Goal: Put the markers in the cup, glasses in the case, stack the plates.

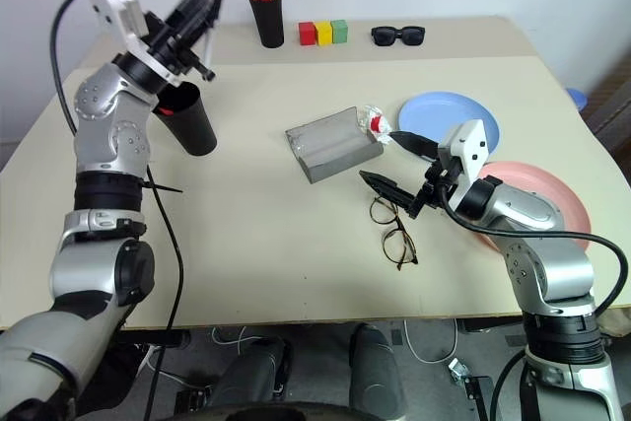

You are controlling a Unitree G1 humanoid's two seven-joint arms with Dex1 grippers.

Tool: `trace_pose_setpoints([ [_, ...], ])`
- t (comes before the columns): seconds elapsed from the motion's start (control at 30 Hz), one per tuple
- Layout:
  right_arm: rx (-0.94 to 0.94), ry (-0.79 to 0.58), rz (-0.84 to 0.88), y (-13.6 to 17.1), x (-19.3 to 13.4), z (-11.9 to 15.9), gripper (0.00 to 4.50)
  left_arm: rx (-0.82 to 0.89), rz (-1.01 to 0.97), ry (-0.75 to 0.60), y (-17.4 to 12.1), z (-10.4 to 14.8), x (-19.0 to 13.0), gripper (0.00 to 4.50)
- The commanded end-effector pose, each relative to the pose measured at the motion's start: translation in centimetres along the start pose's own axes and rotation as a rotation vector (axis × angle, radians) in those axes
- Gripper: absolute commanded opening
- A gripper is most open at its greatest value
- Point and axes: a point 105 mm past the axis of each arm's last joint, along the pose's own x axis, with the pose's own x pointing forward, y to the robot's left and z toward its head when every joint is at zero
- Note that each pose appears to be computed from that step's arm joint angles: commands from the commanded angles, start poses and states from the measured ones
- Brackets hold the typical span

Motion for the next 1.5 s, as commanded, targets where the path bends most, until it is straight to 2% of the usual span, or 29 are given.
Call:
trace_pose_setpoints([
  [0.03, -0.035, -0.045, 0.011, 0.2, 0.3, 1.3, 4.47, 0.1, 0.147, -0.117, 3.2, 2.2, -0.9, 0.09],
  [0.3, -0.031, -0.04, 0.017, 0.4, 0.0, 1.3, 4.47, 0.129, 0.264, -0.126, 5.2, 0.7, -3.1, 0.09],
  [0.6, -0.036, -0.033, 0.014, 0.5, -0.2, 1.5, 4.47, 0.033, 0.291, -0.096, 5.1, -2.5, -6.2, 0.09],
  [0.97, -0.033, -0.025, 0.008, 0.7, -0.3, 1.7, 4.47, 0.009, 0.366, -0.018, 5.1, -4.9, -8.1, 0.09],
  [1.23, -0.035, -0.021, 0.004, 0.6, -0.4, 1.7, 4.47, -0.003, 0.382, 0.023, 4.9, -5.9, -8.6, 0.09],
  [1.47, -0.039, -0.018, 0.0, 0.4, -0.5, 1.7, 4.47, 0.001, 0.397, 0.026, 5.2, -5.8, -8.9, 0.09],
  [1.5, -0.04, -0.018, 0.001, 0.5, -0.4, 1.7, 4.47, -0.003, 0.401, 0.024, 5.3, -5.8, -8.9, 0.5],
])
